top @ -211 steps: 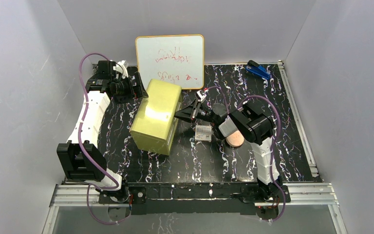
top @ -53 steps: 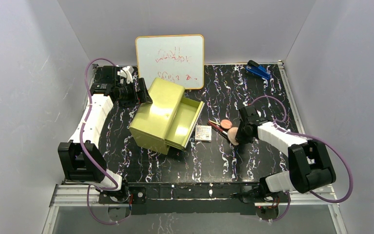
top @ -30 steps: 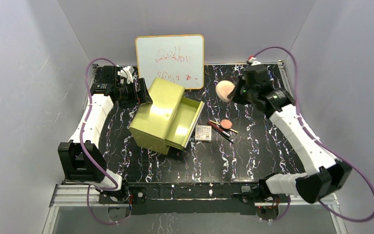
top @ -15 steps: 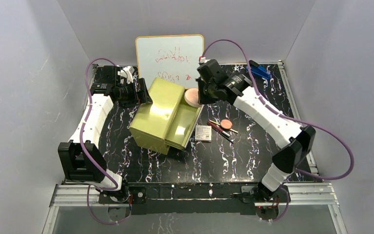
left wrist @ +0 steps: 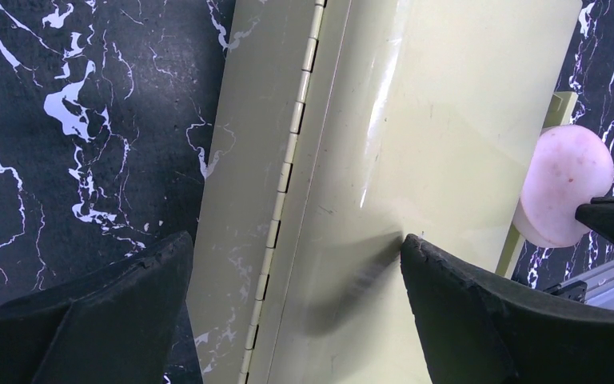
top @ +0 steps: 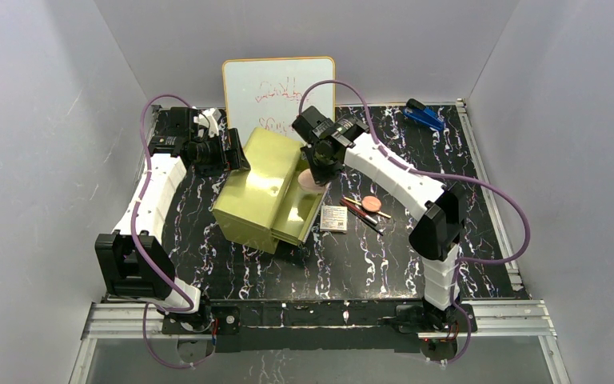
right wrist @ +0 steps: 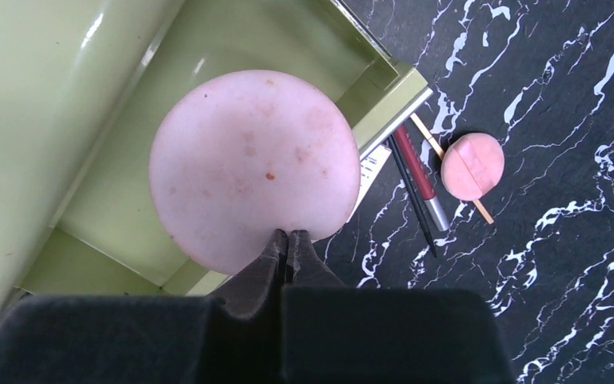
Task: Organize the makeup
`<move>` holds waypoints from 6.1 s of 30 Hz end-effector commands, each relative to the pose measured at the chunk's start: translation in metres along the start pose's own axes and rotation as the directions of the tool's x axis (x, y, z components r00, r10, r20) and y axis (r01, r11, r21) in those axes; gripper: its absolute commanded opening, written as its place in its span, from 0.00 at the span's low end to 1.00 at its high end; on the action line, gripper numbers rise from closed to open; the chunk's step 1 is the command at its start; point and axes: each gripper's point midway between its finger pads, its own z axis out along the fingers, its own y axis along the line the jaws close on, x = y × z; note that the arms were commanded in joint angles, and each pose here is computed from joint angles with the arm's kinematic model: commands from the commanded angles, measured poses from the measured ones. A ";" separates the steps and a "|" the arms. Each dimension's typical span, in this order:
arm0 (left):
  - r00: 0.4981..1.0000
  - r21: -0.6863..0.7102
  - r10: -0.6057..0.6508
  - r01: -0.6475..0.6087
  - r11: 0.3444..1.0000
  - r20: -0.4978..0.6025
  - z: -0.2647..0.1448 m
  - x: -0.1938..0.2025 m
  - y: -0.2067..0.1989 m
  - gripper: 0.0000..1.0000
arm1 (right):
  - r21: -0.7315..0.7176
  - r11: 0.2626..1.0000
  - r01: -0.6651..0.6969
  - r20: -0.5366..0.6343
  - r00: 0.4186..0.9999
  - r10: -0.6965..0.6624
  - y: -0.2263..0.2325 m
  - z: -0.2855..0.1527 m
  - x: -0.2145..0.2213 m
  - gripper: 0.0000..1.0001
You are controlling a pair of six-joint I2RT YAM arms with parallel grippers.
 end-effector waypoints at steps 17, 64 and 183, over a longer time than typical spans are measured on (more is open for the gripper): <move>0.999 -0.064 0.020 -0.022 0.998 -0.029 -0.009 0.007 0.010 0.98 | -0.080 0.995 0.066 0.006 0.998 -0.066 0.026 0.024 -0.021 0.49; 0.999 -0.057 0.037 -0.039 0.998 -0.037 -0.008 0.011 0.006 0.98 | 0.061 0.902 -0.427 0.113 0.901 0.418 -0.160 0.109 0.063 0.51; 0.998 -0.073 0.060 -0.062 0.995 -0.036 -0.010 0.012 0.006 0.99 | 0.035 0.999 -0.026 0.339 0.941 0.012 0.000 -0.055 -0.025 0.98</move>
